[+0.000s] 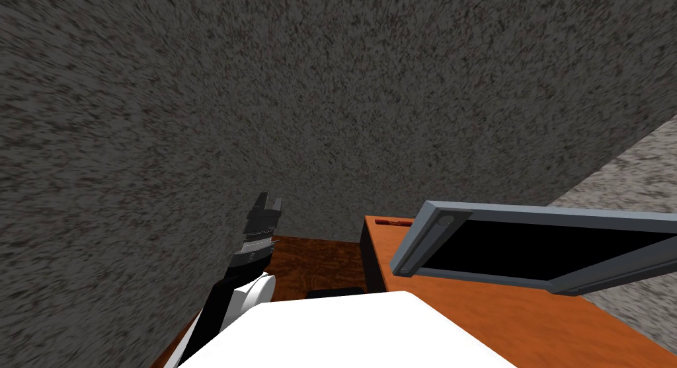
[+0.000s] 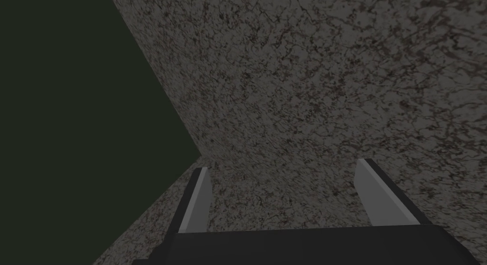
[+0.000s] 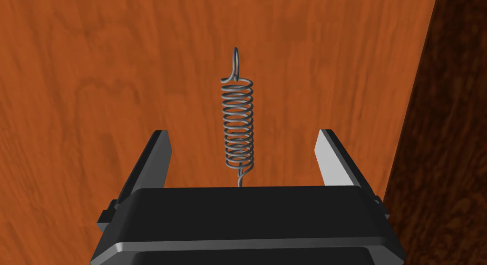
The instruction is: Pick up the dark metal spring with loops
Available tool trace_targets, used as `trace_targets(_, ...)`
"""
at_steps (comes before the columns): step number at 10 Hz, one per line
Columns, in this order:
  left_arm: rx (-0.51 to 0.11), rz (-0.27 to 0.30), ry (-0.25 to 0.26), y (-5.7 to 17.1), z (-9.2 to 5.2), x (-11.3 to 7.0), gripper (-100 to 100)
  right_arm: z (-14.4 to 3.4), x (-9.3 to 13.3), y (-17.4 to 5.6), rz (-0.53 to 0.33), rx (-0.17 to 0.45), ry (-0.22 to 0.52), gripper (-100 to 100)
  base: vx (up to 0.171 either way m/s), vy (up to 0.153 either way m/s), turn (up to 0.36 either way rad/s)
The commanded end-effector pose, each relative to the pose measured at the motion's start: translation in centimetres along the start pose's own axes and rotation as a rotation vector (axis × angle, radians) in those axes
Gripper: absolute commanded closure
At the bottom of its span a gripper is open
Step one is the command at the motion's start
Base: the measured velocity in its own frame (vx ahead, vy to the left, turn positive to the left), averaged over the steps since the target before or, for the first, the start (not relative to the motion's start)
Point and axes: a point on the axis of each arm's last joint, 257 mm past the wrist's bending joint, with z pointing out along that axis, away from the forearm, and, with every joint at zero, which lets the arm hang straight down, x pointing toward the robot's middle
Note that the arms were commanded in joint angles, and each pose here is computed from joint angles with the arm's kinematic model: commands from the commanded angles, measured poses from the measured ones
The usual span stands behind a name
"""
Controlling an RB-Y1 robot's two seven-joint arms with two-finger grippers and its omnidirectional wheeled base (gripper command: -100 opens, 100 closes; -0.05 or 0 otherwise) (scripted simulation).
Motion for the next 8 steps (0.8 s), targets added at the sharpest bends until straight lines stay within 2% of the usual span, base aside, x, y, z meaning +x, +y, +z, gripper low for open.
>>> trace_targets(1, 0.0, 0.0, 0.0, 0.0, 0.0, 0.0, 0, 0.13, -0.12, 0.15, -0.01, -0.002, -0.001, -100, 0.0, 0.0, 0.0)
trace_targets(2, 0.0, 0.0, 0.0, 0.0, 0.0, 0.0, 0, 0.11, -0.09, 0.07, -0.007, -0.001, 0.0, -100, 0.0, 0.0, 0.0)
trace_targets(3, 0.0, 0.0, 0.0, 0.0, 0.0, 0.0, 0, 0.11, -0.1, 0.08, -0.01, -0.001, 0.0, 100, 0.0, 0.0, 0.0)
trace_targets(7, 0.0, 0.0, 0.0, 0.0, 0.0, 0.0, 0, 0.11, -0.03, -0.04, -0.013, 0.0, 0.001, 100, 0.0, 0.0, 0.004)
trace_targets(8, 0.0, 0.0, 0.0, 0.0, 0.0, 0.0, 0, 0.11, -0.04, -0.04, -0.013, 0.0, 0.001, 0, 0.0, 0.0, 0.0)
